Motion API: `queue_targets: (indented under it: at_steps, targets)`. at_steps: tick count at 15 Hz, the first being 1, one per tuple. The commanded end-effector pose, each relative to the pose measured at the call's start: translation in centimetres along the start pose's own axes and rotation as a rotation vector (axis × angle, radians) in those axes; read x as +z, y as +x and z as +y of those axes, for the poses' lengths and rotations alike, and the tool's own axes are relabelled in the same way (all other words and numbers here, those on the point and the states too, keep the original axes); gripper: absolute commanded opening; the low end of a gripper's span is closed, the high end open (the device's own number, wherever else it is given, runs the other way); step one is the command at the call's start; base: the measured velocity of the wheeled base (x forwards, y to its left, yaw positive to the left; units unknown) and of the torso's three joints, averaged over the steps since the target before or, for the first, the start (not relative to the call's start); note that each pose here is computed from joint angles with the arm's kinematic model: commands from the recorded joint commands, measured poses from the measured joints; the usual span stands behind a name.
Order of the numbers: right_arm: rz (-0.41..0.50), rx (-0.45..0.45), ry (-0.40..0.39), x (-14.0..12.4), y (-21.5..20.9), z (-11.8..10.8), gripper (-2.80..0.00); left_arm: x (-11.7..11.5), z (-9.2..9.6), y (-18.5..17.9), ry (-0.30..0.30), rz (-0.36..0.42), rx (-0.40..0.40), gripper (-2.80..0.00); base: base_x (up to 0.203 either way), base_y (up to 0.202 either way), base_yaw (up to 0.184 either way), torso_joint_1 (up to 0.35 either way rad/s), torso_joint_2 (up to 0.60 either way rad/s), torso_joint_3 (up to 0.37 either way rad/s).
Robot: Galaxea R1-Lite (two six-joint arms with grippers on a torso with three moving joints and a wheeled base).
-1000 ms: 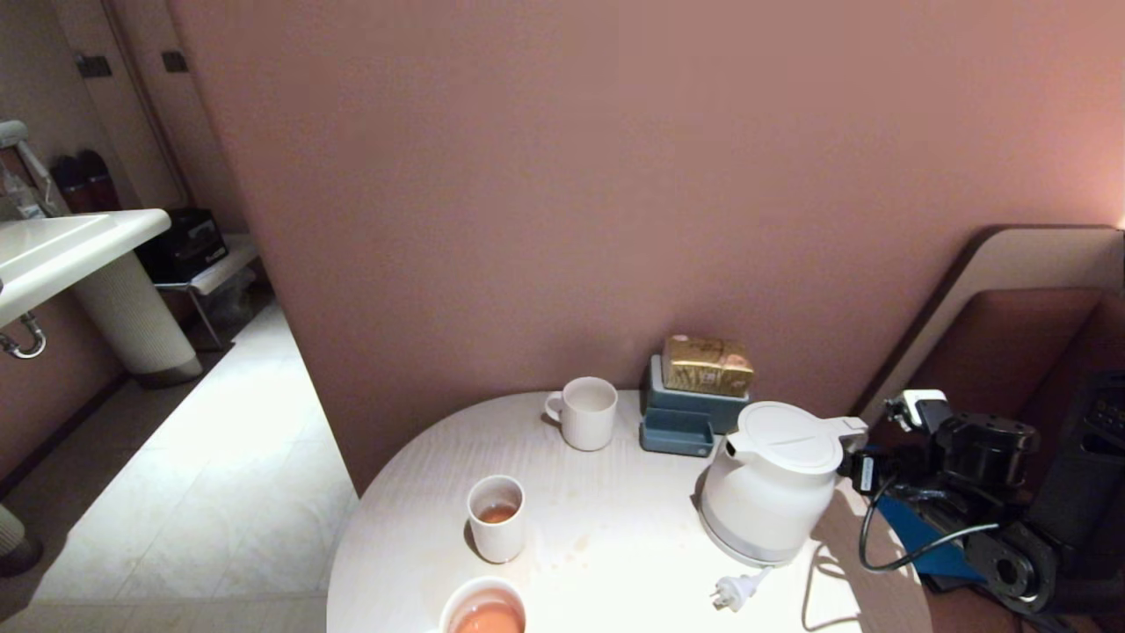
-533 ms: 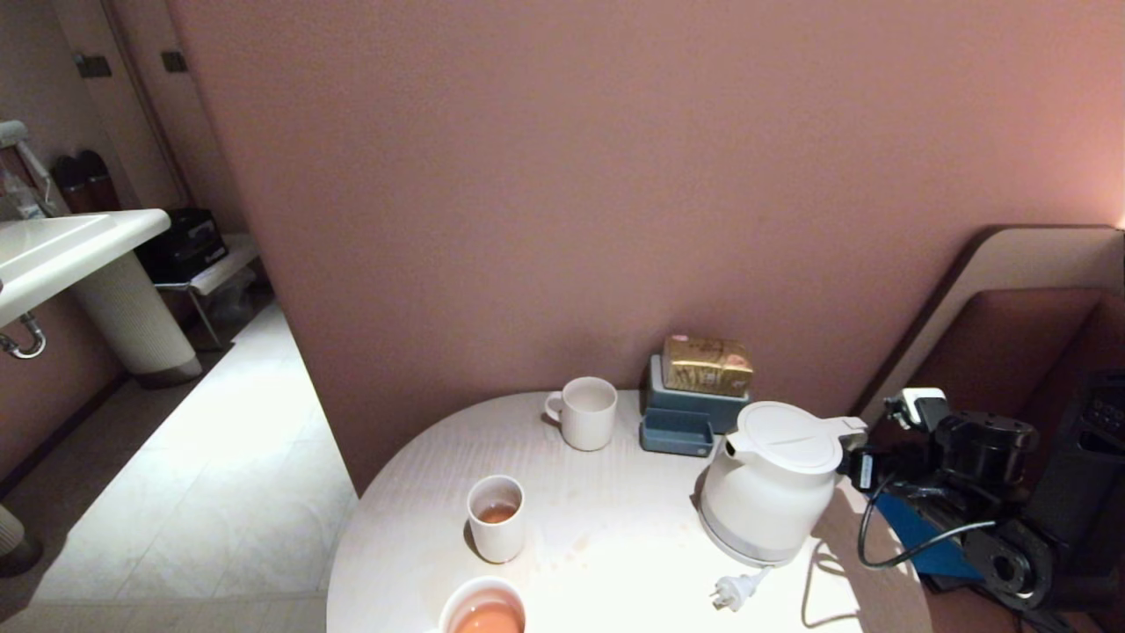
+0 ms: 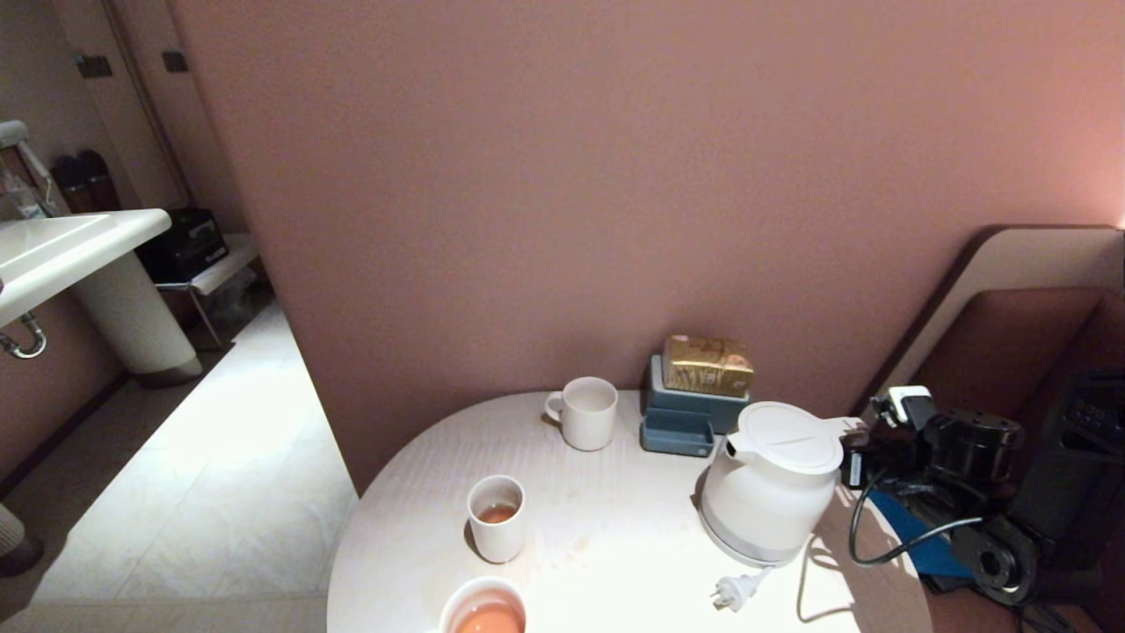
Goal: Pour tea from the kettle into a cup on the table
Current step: Pick up the kettle
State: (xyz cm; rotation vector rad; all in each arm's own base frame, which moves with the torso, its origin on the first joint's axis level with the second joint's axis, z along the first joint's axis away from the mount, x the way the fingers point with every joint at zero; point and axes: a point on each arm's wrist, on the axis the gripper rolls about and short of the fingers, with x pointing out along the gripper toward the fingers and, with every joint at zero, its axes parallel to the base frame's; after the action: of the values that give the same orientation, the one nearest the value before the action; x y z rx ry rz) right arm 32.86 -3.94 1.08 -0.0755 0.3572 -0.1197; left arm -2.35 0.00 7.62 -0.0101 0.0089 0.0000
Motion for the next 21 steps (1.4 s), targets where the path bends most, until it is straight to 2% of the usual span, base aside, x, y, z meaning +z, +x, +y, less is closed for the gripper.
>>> queue_targets:
  at_steps: [1,8,11,15,18,21]
  targets:
    - [-0.011,-0.003,-0.001,0.1,0.0,0.0,-2.8,0.0,0.0,0.0,-0.001,0.002,0.0,-2.8,0.0,0.0,0.0,0.0,0.0,0.0]
    - [-0.031,-0.004,-0.01,0.5,-0.4,0.0,-2.8,0.0,0.0,0.0,-0.001,0.001,0.0,-2.8,0.0,0.0,0.0,0.0,0.0,0.0]
    - [-0.011,0.004,-0.015,0.1,-0.8,0.1,-2.8,0.0,0.0,0.0,-0.001,-0.001,0.0,-2.8,0.0,0.0,0.0,0.0,0.0,0.0]
    - [-0.011,0.032,-0.018,-0.1,-1.2,0.9,-2.8,0.0,0.0,0.0,-0.001,-0.001,0.0,-2.8,0.0,0.0,0.0,0.0,0.0,0.0]
    - [-0.017,0.045,0.031,1.2,-1.7,1.2,-2.8,0.0,0.0,0.0,-0.001,0.002,0.0,-2.8,0.0,0.0,0.0,0.0,0.0,0.0]
    - [-0.017,0.046,0.085,3.8,-2.3,1.0,-2.8,0.0,0.0,0.0,-0.001,0.001,0.0,-2.8,0.0,0.0,0.0,0.0,0.0,0.0]
